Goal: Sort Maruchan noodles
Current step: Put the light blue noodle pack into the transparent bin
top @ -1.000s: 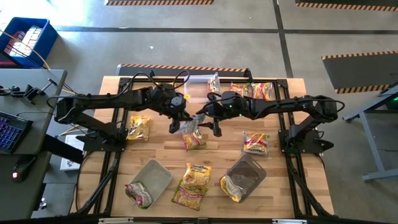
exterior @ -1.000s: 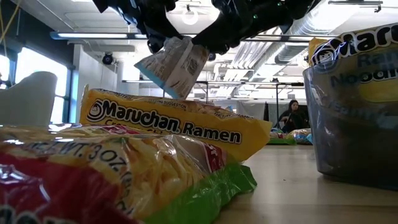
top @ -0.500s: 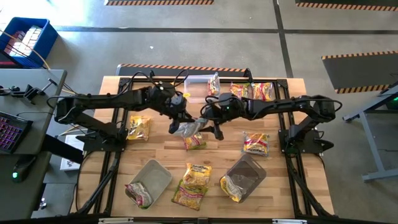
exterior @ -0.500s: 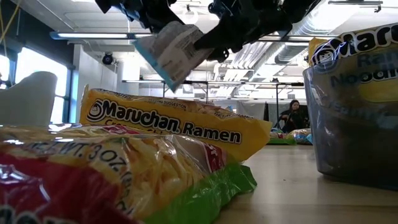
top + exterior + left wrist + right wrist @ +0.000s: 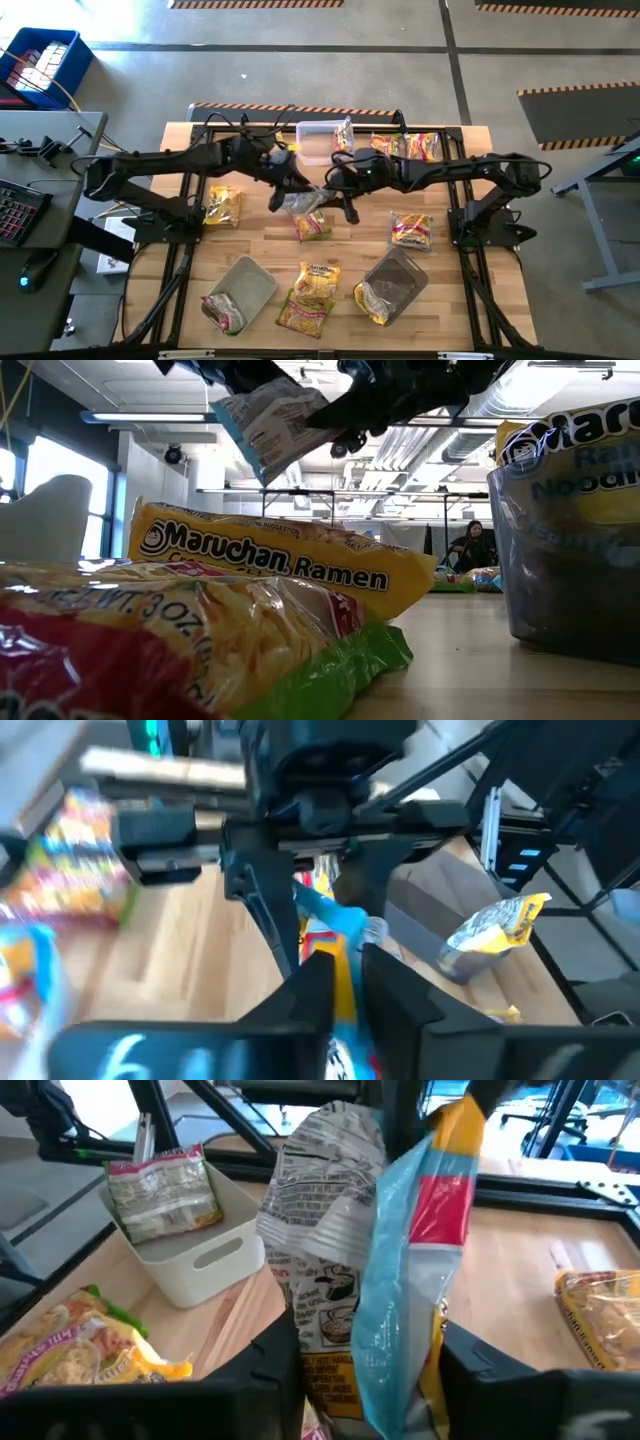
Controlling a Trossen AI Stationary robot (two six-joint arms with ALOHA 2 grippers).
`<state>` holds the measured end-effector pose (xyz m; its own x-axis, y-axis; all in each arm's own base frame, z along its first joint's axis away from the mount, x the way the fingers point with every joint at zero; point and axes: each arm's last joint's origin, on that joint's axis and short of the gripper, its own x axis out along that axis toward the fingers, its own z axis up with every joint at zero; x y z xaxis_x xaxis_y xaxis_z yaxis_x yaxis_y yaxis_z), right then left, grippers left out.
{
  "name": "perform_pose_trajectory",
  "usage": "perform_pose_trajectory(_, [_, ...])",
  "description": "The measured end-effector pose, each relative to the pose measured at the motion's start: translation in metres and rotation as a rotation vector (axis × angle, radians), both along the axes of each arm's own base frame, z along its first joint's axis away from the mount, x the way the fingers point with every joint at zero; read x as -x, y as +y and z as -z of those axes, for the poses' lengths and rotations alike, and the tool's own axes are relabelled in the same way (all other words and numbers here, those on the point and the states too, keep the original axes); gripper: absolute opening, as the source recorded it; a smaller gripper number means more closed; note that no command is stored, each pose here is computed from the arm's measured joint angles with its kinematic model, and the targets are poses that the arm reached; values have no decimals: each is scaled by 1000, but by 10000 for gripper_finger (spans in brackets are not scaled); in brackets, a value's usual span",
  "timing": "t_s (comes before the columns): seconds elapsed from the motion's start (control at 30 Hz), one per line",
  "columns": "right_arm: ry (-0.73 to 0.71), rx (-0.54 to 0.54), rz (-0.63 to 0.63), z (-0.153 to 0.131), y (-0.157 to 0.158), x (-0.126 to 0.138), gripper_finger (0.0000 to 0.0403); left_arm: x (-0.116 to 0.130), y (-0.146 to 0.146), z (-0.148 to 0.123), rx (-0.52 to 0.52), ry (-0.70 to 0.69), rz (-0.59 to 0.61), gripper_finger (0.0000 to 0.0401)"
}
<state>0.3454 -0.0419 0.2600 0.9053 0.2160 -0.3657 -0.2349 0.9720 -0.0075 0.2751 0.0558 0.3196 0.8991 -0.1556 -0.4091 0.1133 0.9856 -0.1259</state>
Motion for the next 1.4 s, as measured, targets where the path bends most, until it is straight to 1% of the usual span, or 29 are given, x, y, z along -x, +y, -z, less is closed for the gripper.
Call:
perform_pose_trajectory(0.07, [0,4,-1,-7,1,6,115,11,-3,-11,-47,-37,18,68])
perform_pose_trajectory(0.13, [-11,24,-8,-17,2,14,115,25,-6,-15,-83,-77,29,83])
perform_pose_trajectory(0.23, [-37,59,-13,-38,2,32,111,44,-11,-8,-104,-126,34,99])
perform_pose_trajectory(0.3, [-45,72,-14,-45,2,44,110,56,-15,0,-95,-197,25,105])
perform_pose_trajectory(0.37, [-71,66,-37,-48,0,52,110,66,-18,9,-61,-291,10,109])
perform_pose_trajectory(0.43, [-98,30,-82,-44,-2,55,110,72,-21,25,-6,-347,-1,114])
perform_pose_trajectory(0.5, [-121,2,-102,-37,-4,57,110,74,-24,41,27,-363,4,119])
perform_pose_trajectory(0.67, [-173,-3,-103,-21,-8,57,110,70,-35,65,61,-373,53,143])
perform_pose_trajectory(0.8, [-186,3,-103,-17,-10,52,110,60,-44,67,70,-413,77,168])
perform_pose_trajectory(0.83, [-196,5,-104,-16,-10,50,109,57,-45,67,66,-421,64,175])
perform_pose_trajectory(0.93, [-210,9,-109,-13,-11,46,109,47,-47,77,57,-377,3,196])
perform_pose_trajectory(1.07, [-199,7,-109,-8,-12,42,109,35,-44,76,34,-379,-90,218])
perform_pose_trajectory(1.13, [-191,3,-107,-7,-12,42,109,32,-42,78,11,-375,-113,223])
perform_pose_trajectory(1.2, [-192,5,-104,-7,-12,42,109,31,-42,76,-8,-403,-107,226])
perform_pose_trajectory(1.27, [-199,8,-103,-8,-12,42,109,30,-43,74,-15,-431,-69,227])
perform_pose_trajectory(1.33, [-204,11,-99,-8,-13,42,109,29,-45,74,-15,-435,-26,227])
perform_pose_trajectory(1.4, [-209,15,-96,-9,-14,42,109,29,-45,75,-15,-432,-21,227])
